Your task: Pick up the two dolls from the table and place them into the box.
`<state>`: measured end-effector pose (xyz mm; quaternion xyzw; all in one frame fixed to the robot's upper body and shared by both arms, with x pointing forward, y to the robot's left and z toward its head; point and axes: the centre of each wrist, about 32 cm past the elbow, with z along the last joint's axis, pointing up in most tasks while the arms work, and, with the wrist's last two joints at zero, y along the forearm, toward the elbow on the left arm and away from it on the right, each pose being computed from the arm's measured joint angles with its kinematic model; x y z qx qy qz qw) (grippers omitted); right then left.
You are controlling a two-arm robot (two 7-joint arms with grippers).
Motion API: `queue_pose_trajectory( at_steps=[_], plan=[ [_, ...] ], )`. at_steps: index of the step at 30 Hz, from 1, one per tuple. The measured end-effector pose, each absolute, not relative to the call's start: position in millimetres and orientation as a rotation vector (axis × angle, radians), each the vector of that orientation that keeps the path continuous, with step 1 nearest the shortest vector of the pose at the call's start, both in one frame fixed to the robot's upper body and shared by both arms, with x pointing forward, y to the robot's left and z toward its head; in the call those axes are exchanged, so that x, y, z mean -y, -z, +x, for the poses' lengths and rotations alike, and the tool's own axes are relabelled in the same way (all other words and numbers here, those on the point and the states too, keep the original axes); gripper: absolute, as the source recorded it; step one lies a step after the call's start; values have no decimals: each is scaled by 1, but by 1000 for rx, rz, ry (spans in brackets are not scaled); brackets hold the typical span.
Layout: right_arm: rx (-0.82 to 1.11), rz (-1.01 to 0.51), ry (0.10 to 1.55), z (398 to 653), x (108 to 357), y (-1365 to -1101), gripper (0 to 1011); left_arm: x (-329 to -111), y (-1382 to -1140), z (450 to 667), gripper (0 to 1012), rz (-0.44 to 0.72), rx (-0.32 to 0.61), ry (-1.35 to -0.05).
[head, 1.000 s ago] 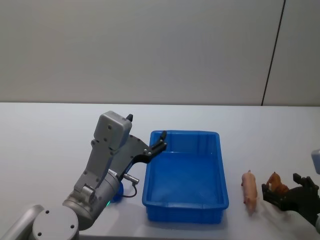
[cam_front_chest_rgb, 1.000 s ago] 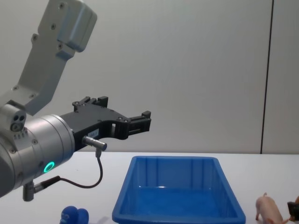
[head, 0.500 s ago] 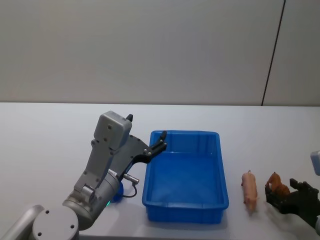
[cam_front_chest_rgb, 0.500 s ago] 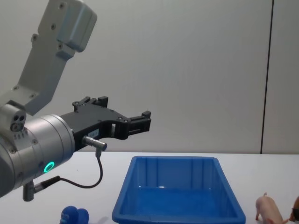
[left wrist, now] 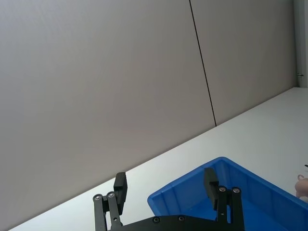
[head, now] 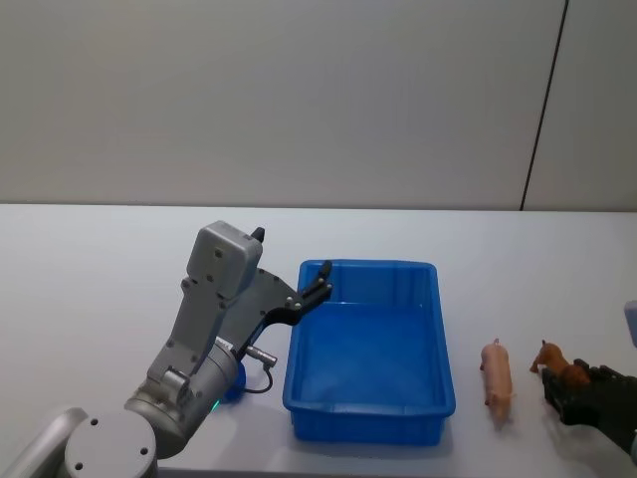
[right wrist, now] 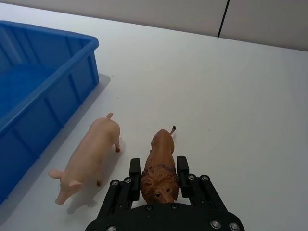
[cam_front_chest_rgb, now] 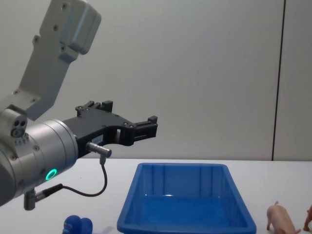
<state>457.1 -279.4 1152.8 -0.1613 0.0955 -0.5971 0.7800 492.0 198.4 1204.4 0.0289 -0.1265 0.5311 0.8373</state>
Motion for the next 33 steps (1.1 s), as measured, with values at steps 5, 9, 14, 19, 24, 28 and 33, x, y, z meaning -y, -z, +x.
queue_pose_trajectory(
  at_steps=[5, 9, 14, 19, 24, 28, 33],
  plan=[
    [-186, -325, 1295, 457, 278, -1156, 437, -198, -1204, 492, 1002, 61, 268, -1124],
    [-161, -301, 1297, 458, 277, -1160, 436, -198, -1204, 492, 1002, 61, 268, -1124],
    [-115, -262, 1294, 461, 273, -1168, 436, -198, -1204, 492, 1002, 61, 268, -1124],
    [-57, -208, 1258, 469, 265, -1182, 437, -198, -1204, 492, 1002, 61, 268, -1124],
    [-19, -175, 1213, 476, 256, -1194, 437, -198, -1204, 492, 1002, 61, 268, -1124],
    [7, -159, 1168, 482, 245, -1202, 437, -198, -1204, 492, 1002, 61, 268, -1124],
    [31, -153, 1098, 490, 227, -1210, 436, -198, -1204, 492, 1002, 61, 268, -1124]
  ],
)
